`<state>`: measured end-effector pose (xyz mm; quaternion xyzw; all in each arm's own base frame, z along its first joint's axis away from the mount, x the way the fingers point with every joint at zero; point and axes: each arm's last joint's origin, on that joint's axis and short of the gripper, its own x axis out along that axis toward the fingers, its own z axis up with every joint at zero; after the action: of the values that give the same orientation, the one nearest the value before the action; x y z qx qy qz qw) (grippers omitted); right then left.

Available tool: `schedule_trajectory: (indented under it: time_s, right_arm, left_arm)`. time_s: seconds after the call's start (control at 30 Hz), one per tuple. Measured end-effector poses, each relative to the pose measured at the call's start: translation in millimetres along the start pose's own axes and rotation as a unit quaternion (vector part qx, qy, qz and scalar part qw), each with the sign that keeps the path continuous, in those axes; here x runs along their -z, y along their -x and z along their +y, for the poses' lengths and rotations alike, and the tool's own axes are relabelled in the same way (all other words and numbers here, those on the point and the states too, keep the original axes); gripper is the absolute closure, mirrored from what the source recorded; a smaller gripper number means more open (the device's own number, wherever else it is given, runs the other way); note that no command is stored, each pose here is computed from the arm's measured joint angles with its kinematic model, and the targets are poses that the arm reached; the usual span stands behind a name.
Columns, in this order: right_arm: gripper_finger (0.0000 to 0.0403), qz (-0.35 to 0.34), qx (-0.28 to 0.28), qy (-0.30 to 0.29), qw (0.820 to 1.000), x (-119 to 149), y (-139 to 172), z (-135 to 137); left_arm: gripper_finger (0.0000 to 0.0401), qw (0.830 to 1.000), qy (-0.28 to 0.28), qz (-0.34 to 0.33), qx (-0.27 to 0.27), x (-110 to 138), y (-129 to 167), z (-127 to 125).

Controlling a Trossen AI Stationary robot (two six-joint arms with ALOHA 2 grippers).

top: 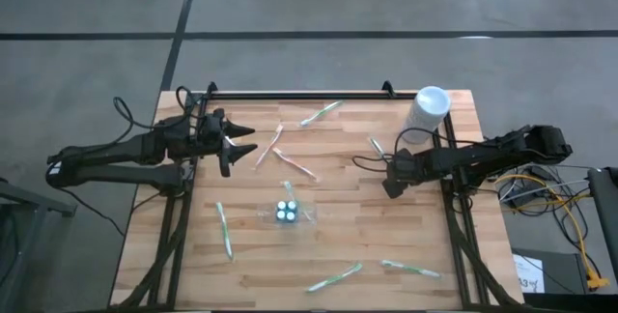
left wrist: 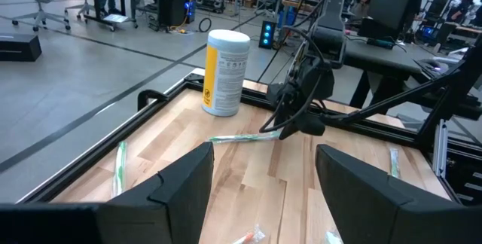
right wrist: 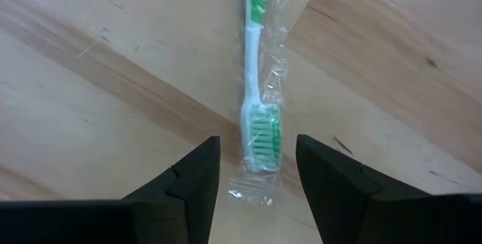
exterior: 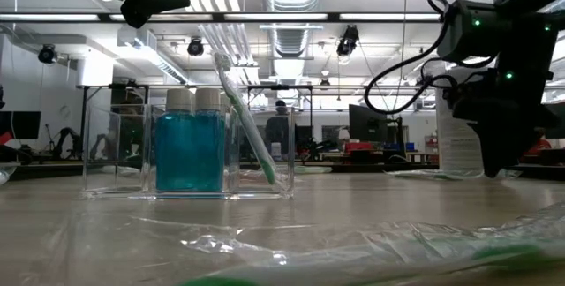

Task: Pick & Place toothbrushing station
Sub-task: Put the green toothbrush into the transparent organizer

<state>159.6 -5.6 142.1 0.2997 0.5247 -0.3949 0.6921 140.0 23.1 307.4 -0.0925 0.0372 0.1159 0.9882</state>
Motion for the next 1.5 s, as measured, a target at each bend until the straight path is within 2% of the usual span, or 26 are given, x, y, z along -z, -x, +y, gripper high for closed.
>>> schedule_trajectory:
  time_s: [0.33,0.73,0.97,1.17,1.5]
  right_arm:
    - [0.0252,-0.024,-0.016,-0.024,0.999,-2,-12,-4]
    - [0.0331,-0.018,-0.025,-0.068,0.997,-4,-14,-6]
    - [0.0352,-0.011,-0.035,-0.041,0.998,-5,-13,-4]
    - [0.0369,-0.004,-0.071,-0.004,0.997,-12,-3,6]
    - [0.0372,0.015,-0.125,0.037,0.991,-21,13,18]
  left_arm:
    - [0.0162,1.000,0.000,0.001,0.002,0,0,0]
    - [0.0162,1.000,0.000,0.000,0.001,0,0,0]
    - [0.0162,1.000,0.000,0.000,0.001,0,0,0]
    - [0.0162,1.000,0.000,0.000,-0.001,0,0,0]
    - [0.0162,1.000,0.000,0.000,-0.001,0,0,0]
